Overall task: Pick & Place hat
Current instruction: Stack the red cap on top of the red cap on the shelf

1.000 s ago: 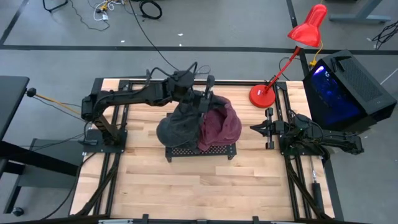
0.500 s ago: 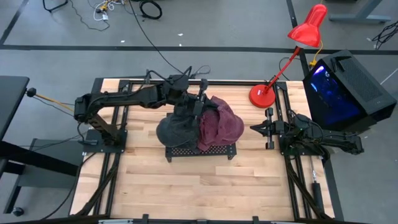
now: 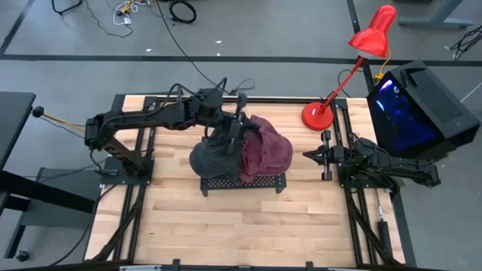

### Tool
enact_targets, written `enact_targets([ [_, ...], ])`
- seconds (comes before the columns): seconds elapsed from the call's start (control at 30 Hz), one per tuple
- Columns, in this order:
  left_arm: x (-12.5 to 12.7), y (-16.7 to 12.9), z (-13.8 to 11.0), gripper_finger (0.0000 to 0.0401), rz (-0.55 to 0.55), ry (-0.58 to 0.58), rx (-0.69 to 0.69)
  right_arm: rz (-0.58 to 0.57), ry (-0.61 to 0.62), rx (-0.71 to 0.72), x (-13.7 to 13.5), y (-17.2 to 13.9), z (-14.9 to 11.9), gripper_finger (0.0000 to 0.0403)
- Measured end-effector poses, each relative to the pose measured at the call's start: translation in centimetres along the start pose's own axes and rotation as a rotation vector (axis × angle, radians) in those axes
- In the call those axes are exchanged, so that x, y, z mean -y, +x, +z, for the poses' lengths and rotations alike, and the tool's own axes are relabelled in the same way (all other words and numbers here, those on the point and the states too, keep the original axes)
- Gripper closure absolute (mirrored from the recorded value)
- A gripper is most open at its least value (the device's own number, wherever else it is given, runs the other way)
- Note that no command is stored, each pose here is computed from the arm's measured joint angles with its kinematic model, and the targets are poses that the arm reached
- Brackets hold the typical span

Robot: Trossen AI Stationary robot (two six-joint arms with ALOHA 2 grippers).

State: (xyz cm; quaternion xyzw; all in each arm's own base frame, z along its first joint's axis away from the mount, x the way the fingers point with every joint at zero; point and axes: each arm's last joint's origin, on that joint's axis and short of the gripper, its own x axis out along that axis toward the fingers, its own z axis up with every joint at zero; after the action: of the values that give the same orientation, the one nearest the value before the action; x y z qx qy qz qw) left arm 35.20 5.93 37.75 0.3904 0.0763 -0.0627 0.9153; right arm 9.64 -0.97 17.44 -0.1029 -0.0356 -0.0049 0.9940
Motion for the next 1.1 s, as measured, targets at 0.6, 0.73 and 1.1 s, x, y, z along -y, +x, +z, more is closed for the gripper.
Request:
enact_targets([
  [0.6, 1.0, -1.5, 0.3, 0.0389, -0.106, -0.055, -0.086, -0.001, 0.0, 0.001, 0.0, 0.0, 0.0, 0.0399],
  [0.73, 1.0, -1.8, 0.4, 0.0384, -0.112, -0.057, -0.094, 0.0, 0.0, 0.0, 0.0, 0.0, 0.0, 0.0399],
  [1.1, 1.6, -1.8, 0.2, 0.0361, -0.156, -0.094, -0.127, 0.0, 0.0, 0.0, 0.0, 0.0, 0.0, 0.0399],
])
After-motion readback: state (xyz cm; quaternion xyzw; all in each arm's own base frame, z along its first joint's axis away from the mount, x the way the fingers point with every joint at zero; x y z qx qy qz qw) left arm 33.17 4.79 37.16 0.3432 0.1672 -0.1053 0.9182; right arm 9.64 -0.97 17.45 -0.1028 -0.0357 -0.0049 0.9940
